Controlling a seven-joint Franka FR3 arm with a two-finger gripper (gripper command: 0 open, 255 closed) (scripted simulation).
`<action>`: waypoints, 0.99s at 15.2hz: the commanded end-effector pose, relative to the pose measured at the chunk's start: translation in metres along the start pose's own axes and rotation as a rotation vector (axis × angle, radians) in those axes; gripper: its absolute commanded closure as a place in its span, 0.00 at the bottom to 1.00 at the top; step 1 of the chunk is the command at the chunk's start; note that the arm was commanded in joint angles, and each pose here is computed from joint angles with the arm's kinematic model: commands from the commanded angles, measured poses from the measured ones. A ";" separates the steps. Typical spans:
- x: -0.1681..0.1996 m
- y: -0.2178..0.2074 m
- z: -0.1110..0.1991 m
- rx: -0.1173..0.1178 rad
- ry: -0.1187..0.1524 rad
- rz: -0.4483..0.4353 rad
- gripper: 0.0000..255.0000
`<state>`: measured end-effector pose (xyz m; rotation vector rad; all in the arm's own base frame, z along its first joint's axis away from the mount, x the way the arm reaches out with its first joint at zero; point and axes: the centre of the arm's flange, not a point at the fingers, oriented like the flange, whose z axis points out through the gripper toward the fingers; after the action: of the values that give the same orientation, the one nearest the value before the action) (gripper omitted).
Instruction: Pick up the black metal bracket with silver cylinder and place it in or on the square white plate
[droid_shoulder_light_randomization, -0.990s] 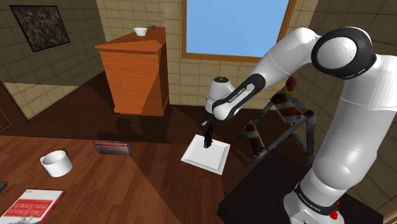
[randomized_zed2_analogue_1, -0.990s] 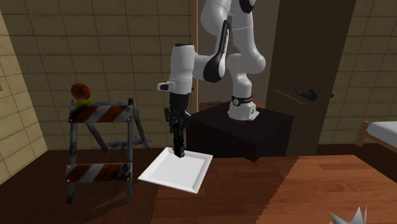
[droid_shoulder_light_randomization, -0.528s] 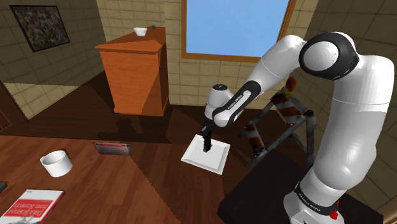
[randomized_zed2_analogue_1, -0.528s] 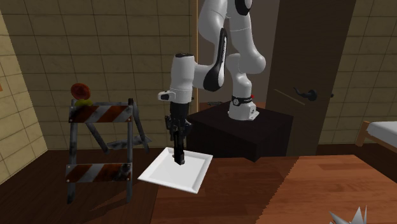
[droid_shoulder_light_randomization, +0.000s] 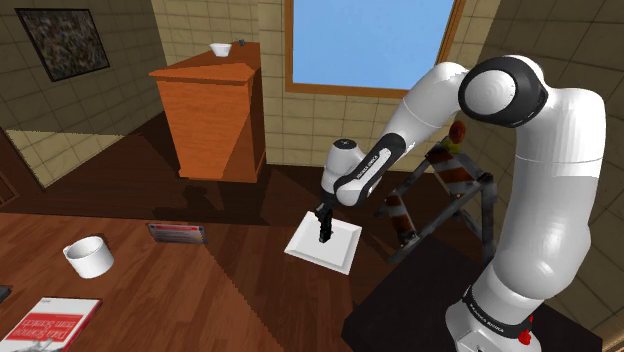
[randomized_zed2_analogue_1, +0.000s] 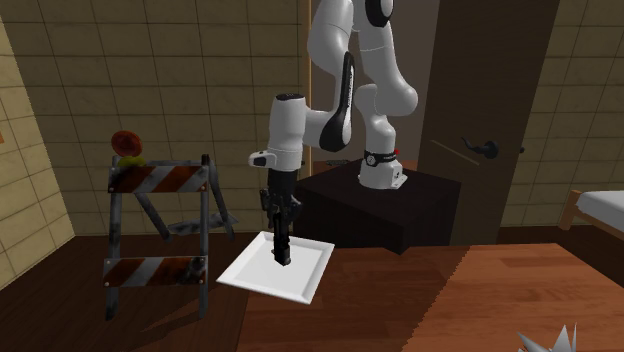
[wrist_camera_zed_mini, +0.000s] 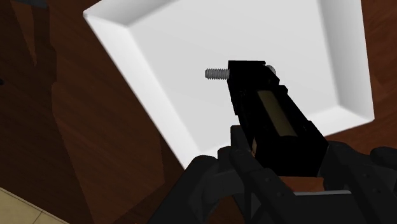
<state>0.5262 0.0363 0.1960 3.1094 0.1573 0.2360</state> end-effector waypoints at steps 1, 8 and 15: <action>0.000 0.000 0.000 0.000 0.000 0.000 1.00; 0.000 0.000 0.000 0.000 0.000 0.000 0.00; 0.000 0.000 -0.050 0.000 0.000 0.000 0.00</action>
<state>0.5195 0.0367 0.2424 3.1093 0.1572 0.2376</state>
